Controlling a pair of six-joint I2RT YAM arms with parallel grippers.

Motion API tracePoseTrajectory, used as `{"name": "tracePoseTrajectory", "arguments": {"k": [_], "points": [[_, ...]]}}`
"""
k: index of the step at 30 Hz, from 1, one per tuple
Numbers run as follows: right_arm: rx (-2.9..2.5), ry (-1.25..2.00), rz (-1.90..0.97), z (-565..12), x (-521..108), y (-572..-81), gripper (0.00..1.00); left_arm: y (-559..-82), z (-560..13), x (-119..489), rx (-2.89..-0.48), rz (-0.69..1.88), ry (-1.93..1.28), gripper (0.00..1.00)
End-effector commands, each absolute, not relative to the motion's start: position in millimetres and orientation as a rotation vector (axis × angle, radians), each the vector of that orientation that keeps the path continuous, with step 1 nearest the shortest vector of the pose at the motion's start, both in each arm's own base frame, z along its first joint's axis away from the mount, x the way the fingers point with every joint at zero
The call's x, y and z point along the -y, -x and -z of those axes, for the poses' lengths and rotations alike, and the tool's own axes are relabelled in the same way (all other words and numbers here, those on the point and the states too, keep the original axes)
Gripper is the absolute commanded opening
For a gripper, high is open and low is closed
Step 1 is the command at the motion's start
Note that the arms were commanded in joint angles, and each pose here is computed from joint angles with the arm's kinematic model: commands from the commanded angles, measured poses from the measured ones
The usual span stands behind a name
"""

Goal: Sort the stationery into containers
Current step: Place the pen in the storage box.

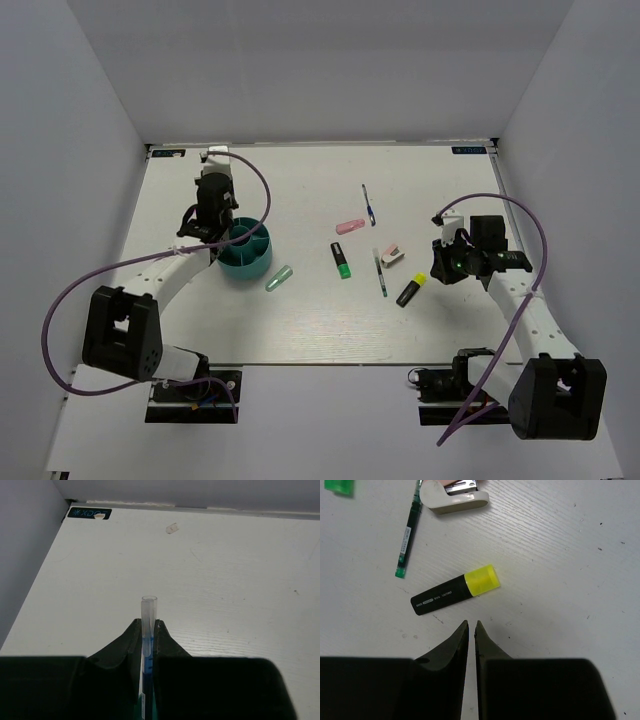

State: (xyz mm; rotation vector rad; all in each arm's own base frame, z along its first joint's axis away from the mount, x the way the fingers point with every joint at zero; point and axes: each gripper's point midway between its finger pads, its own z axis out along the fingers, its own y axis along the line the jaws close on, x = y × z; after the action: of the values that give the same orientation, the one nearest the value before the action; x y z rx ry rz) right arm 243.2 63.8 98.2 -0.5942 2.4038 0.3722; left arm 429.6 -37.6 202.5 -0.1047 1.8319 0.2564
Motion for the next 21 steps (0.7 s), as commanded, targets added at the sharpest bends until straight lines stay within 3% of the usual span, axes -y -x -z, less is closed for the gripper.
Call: {"name": "tracePoseTrajectory", "arguments": {"k": [1, 21], "points": [[-2.392, 0.607, -0.354, -98, -61, -250, 0.13, -441, -224, 51, -1.753, -0.165, 0.084, 0.01], [-2.408, 0.620, -0.349, -94, -60, -249, 0.13, -430, -183, 71, -1.737, 0.020, -0.065, 0.01]]}}
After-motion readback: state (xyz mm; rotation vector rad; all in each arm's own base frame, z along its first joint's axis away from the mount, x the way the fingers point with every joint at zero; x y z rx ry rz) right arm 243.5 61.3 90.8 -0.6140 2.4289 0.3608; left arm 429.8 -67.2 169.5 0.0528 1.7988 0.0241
